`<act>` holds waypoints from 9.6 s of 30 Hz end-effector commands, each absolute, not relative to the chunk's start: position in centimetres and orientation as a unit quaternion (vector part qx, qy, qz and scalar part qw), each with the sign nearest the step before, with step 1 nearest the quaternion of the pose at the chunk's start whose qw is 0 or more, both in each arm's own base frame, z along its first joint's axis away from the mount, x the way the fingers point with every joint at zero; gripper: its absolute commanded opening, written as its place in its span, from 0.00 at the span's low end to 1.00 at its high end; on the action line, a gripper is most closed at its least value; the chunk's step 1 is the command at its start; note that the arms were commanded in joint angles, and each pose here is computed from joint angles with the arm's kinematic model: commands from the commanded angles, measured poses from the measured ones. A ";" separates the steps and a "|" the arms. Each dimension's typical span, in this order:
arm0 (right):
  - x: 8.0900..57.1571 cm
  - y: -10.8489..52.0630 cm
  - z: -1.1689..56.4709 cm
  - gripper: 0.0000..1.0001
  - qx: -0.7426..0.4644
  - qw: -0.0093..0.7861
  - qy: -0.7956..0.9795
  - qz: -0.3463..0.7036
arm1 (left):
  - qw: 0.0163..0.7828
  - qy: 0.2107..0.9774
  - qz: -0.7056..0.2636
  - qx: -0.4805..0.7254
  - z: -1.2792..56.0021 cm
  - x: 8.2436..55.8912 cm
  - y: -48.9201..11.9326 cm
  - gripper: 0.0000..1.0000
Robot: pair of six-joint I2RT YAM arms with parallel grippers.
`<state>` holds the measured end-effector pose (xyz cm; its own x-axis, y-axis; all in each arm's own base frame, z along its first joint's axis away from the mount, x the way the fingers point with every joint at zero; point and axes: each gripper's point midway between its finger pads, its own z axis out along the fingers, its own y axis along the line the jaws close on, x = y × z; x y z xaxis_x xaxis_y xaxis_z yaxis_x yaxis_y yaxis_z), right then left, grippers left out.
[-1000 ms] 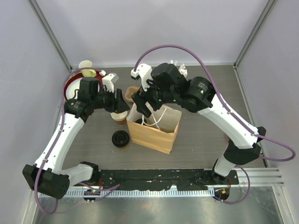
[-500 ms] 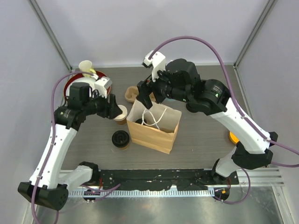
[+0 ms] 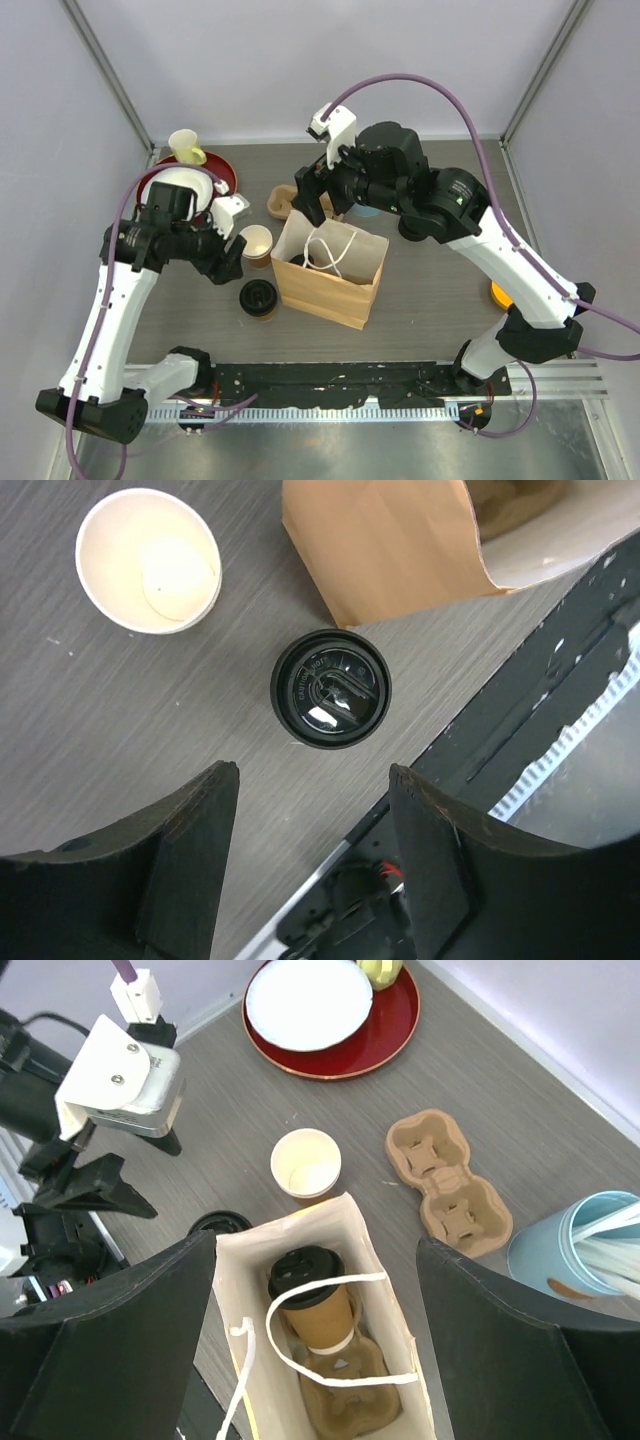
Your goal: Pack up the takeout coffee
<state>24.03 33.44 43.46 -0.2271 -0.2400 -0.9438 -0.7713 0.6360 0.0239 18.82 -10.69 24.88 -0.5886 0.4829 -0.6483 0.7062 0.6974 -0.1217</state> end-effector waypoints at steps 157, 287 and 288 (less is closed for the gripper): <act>12.8 44.9 19.3 0.66 -0.776 0.222 0.585 0.082 | 0.386 0.922 -0.001 -0.031 17.6 27.5 0.1 0.75; 17.7 26.8 33.8 0.01 -0.294 0.307 0.886 0.184 | 0.330 0.552 -0.271 0.716 29.6 16.9 -24.1 0.63; 17.6 26.9 33.5 0.01 -0.296 0.304 0.887 0.183 | 0.327 0.553 -0.268 0.718 29.0 16.8 -24.1 0.62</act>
<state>18.61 27.33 33.16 -0.6589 -0.3905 -0.6430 -0.5945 0.7940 0.1270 16.76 -23.19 30.06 0.1616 0.6264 -0.7625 0.9865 -0.1230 0.1080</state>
